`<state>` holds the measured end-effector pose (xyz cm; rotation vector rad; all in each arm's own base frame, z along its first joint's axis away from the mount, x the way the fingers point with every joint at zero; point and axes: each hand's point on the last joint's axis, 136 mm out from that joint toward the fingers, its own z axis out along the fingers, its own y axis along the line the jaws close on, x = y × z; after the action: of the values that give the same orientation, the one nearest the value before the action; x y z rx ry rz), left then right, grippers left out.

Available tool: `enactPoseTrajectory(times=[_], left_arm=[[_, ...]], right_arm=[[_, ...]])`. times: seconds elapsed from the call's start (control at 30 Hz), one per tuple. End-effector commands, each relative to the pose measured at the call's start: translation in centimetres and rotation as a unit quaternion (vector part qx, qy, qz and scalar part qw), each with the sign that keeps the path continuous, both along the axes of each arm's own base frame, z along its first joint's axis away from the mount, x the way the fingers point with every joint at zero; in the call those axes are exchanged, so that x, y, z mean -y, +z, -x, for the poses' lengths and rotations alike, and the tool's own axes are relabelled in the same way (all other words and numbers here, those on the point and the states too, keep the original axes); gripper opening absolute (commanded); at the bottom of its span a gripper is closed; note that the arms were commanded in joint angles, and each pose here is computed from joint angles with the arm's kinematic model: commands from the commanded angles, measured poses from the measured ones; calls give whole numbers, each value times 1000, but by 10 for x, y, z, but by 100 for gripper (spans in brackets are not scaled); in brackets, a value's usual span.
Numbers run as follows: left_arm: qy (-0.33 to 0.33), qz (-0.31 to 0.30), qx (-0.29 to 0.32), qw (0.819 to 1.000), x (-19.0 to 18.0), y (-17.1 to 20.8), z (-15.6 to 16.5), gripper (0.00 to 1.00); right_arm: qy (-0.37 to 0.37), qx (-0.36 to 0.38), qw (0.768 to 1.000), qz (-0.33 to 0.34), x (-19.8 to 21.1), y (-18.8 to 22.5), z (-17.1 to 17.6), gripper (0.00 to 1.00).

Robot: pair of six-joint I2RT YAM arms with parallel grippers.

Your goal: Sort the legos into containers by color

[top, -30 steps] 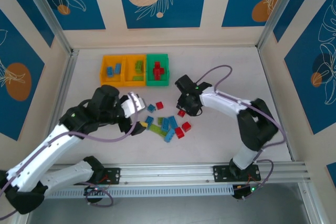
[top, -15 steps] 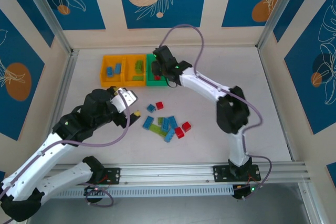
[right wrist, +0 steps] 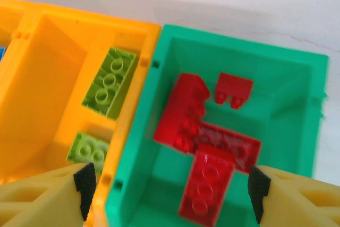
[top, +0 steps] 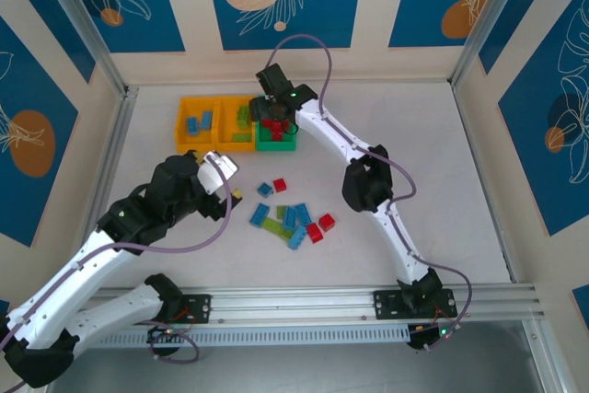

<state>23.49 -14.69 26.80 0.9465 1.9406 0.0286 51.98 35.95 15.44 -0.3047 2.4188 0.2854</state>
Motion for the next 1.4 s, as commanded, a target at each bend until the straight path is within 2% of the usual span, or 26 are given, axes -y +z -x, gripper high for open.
enactPoseTrajectory(times=[0.0,0.1,0.17,0.33,0.43,0.53,0.63,0.73,0.83,0.97,1.1,1.23,1.37], left_arm=[[22,23,2,999,-3,3,-6,100],[55,55,-4,997,-5,5,-15,100],[91,93,-31,991,-3,4,-22,100],[128,164,-190,959,33,-29,-24,97],[125,148,-280,940,59,-72,-29,93],[120,101,-331,931,73,-114,-38,95],[110,55,-357,926,83,-151,-51,95],[119,17,-353,928,86,-181,-70,94],[129,-20,-339,932,84,-201,-87,91],[122,-36,-336,933,91,-222,-100,84],[128,-48,-342,929,93,-238,-106,71],[140,-65,-335,930,87,-246,-111,48],[139,-57,-335,930,87,-244,-106,36]], right_arm=[[6,5,1000,-30,23,84,47,78],[29,-16,998,-54,41,105,99,79],[54,-25,995,-77,53,114,141,79],[81,-69,989,-106,94,104,240,83],[80,-95,985,-123,118,92,286,85],[65,-105,983,-136,141,82,315,87],[36,-97,986,-128,162,74,324,89],[27,-93,988,-121,172,74,328,90],[27,-93,989,-112,175,75,329,90],[22,-95,990,-105,178,72,330,90],[16,-102,989,-103,180,68,331,90],[15,-110,988,-105,180,66,334,90],[32,-118,985,-121,172,70,337,90]])
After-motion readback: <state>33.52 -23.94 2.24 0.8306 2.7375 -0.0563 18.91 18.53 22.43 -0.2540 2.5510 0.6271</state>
